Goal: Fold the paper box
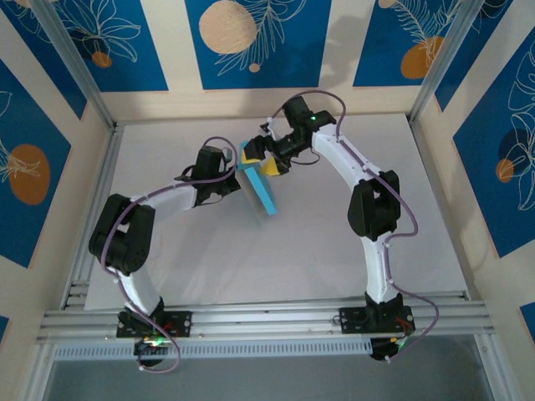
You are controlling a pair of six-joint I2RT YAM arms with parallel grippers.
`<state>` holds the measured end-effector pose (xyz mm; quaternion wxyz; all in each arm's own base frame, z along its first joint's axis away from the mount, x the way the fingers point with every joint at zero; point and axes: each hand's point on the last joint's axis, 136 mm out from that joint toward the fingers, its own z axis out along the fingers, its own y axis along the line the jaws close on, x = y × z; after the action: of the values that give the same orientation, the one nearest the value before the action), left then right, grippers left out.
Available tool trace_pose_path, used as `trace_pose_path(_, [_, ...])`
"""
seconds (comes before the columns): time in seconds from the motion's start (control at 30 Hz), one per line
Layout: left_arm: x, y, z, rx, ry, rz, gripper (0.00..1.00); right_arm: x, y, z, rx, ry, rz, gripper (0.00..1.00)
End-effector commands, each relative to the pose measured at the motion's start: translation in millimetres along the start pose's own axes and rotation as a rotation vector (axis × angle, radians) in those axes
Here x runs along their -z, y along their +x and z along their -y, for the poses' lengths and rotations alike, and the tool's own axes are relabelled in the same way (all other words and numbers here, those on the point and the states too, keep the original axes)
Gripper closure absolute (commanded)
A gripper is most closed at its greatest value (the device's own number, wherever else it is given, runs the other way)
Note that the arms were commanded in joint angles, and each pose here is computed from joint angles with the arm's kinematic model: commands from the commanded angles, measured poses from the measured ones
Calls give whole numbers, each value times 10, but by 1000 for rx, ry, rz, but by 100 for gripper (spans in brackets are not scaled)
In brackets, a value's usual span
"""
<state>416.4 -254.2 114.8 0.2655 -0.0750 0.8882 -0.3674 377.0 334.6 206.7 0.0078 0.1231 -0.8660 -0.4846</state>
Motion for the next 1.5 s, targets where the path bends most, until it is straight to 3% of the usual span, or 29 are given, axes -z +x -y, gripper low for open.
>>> trace_pose_path(0.0, [-9, -166, 309, -12, 94, 55, 89, 24, 69, -204, -29, -70, 20, 4])
trace_pose_path(0.2, [58, -252, 512, -25, 168, 84, 89, 135, 12, -238, -109, -170, 160, 4])
trace_pose_path(0.4, [59, -160, 758, -82, 234, 41, 90, 329, 37, -175, -186, -234, 303, 4])
trace_pose_path(0.83, [-274, 530, 785, -153, 246, -119, 91, 418, 447, 363, -260, -146, 325, 5])
trace_pose_path(1.13, [-380, 802, 816, -183, 246, -168, 91, 414, 692, 638, -288, -69, 304, 16])
trace_pose_path(1.47, [-359, 991, 621, -226, 199, -216, 91, 430, 966, 807, -309, 5, 259, 42])
